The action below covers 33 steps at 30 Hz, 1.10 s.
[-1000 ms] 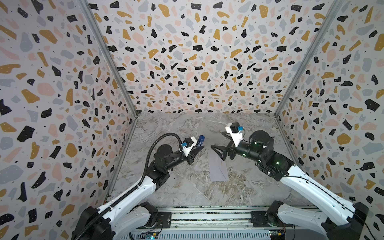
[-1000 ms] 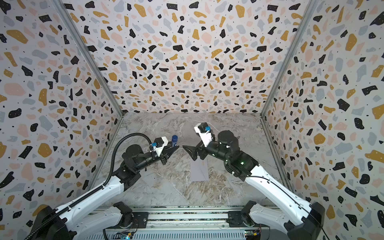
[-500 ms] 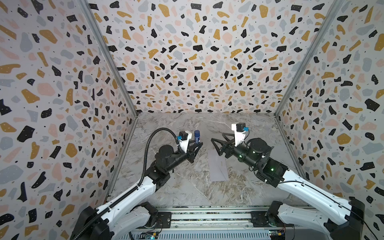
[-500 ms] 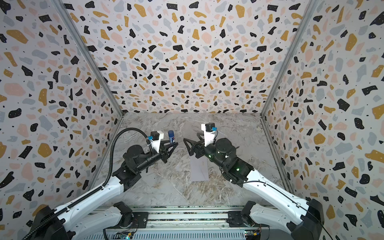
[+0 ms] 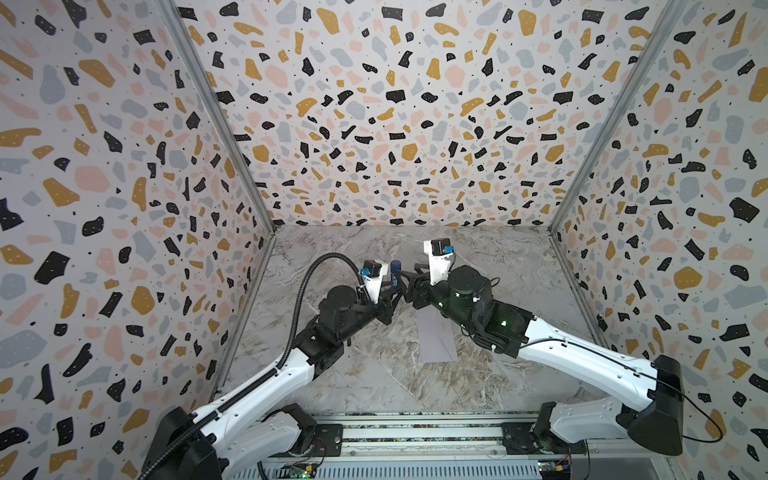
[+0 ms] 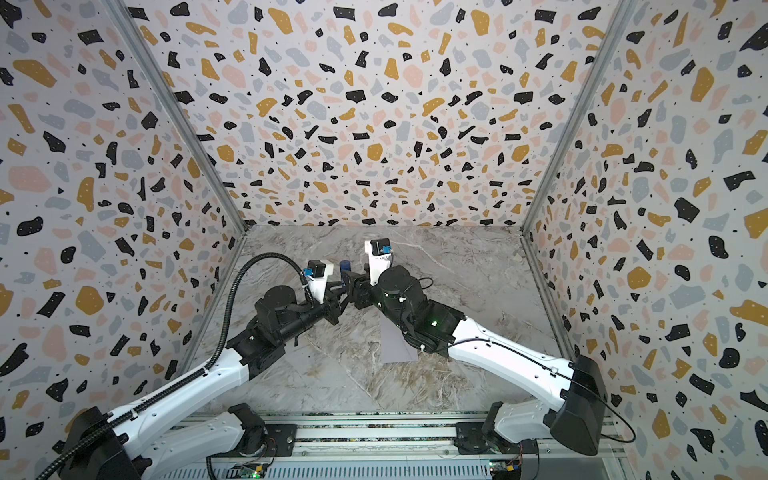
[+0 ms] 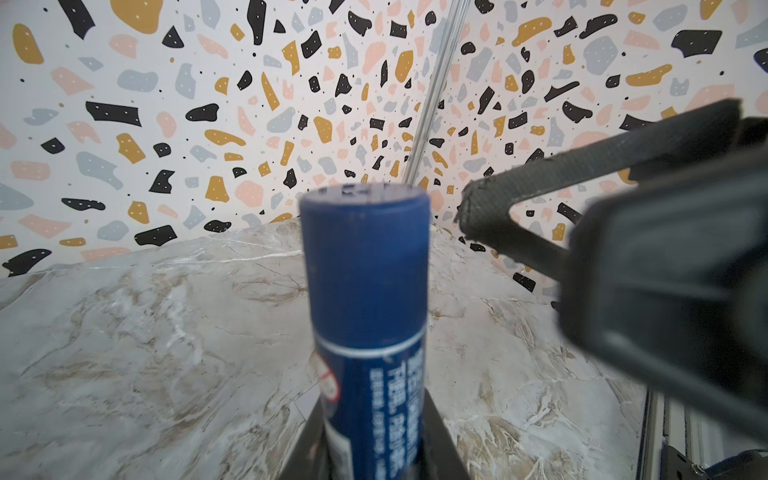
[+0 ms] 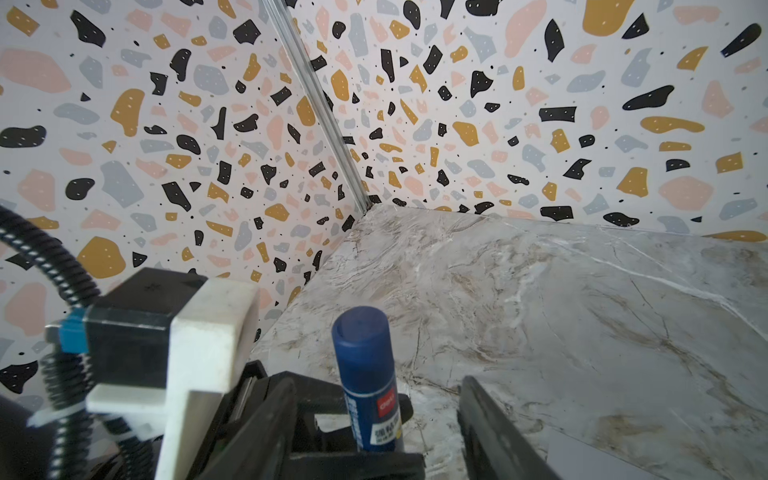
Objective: Place the letter into the envelope and seal it
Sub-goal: 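Hold the glue stick with both grippers and open the left gripper to release it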
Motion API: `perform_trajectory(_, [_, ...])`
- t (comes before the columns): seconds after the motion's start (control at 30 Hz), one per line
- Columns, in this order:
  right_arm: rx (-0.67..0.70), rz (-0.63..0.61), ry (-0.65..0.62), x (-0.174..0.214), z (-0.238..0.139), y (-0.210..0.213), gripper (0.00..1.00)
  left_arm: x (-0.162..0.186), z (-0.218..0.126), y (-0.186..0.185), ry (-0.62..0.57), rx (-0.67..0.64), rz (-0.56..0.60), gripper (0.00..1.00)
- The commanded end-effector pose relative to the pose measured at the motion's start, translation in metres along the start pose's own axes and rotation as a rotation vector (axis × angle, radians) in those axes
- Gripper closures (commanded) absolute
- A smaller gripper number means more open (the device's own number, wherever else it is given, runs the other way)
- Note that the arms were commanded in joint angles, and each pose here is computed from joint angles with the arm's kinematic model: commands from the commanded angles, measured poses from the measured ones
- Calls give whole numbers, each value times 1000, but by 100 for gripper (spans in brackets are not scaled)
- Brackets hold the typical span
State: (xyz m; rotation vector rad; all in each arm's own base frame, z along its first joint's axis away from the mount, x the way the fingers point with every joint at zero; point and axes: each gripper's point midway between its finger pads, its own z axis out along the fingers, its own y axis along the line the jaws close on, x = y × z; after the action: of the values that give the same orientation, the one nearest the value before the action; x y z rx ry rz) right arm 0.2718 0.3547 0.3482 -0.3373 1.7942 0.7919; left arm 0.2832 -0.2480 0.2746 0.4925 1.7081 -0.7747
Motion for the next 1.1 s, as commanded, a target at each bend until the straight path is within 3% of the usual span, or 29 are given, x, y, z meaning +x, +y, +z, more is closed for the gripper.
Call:
perform_trajectory(0.0, [38,-23,-6,-11,1,0,41,-27,-1,-5,-67,0,17,100])
perform_trajectory(0.43, [8,-38,49,6,22,10,57,-24,-1,-6,-60,0,31,100])
perform_trajectory(0.9, [0,-68,51,9,26,11,82,-23,1,-7,-59,7,32,100])
perform_trajectory(1.07, [5,-84,37,5,25,8,93,-24,0,-6,-64,3,29,85])
